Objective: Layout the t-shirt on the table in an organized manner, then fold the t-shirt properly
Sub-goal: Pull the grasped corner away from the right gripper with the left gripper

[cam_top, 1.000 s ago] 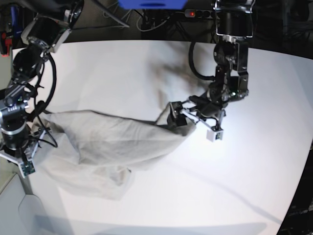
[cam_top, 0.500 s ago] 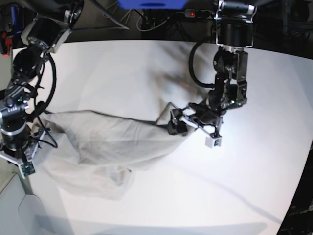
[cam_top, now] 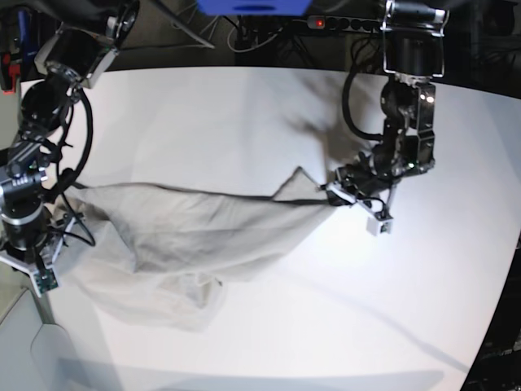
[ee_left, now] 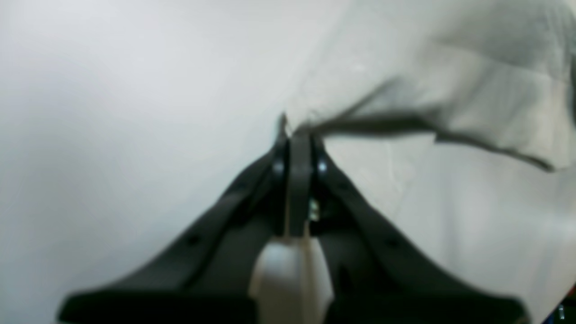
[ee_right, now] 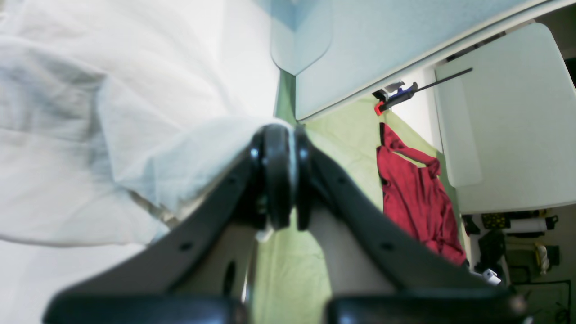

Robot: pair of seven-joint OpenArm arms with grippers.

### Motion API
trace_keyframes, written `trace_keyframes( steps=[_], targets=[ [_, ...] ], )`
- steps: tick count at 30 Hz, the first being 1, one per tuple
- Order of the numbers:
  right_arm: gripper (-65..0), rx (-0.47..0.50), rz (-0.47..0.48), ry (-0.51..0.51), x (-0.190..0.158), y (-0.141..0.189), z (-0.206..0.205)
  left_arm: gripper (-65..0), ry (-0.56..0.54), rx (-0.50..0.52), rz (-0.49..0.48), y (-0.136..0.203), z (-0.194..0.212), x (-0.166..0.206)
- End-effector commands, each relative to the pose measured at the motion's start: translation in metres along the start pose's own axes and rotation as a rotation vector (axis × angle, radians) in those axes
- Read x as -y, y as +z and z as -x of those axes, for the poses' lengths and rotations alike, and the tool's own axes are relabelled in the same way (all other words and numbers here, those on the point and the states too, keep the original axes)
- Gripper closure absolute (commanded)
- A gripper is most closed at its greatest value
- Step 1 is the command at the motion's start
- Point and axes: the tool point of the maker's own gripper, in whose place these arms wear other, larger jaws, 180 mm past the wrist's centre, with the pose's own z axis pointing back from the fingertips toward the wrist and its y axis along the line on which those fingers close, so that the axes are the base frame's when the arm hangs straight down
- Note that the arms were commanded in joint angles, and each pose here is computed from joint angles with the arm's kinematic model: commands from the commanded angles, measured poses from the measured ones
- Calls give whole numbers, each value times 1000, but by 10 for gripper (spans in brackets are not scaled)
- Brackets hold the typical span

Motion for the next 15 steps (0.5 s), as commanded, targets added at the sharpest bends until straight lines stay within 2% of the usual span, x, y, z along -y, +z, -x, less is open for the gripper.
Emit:
trace_keyframes(
  steps=[1, 4, 7, 15],
  targets=[
    [0, 49, 35, -4, 12, 3, -13, -3, -24, -6, -58, 6, -5, -18],
    [0, 47, 38, -7, 14, 3, -12, -3, -87, 48, -79, 26, -30, -27],
    [0, 44, 39, -6, 14, 2, -11, -3, -141, 94, -116, 61, -48, -38],
    [0, 22, 20, 2, 6, 4, -1, -3, -106, 244, -235, 154, -100, -64]
  ],
)
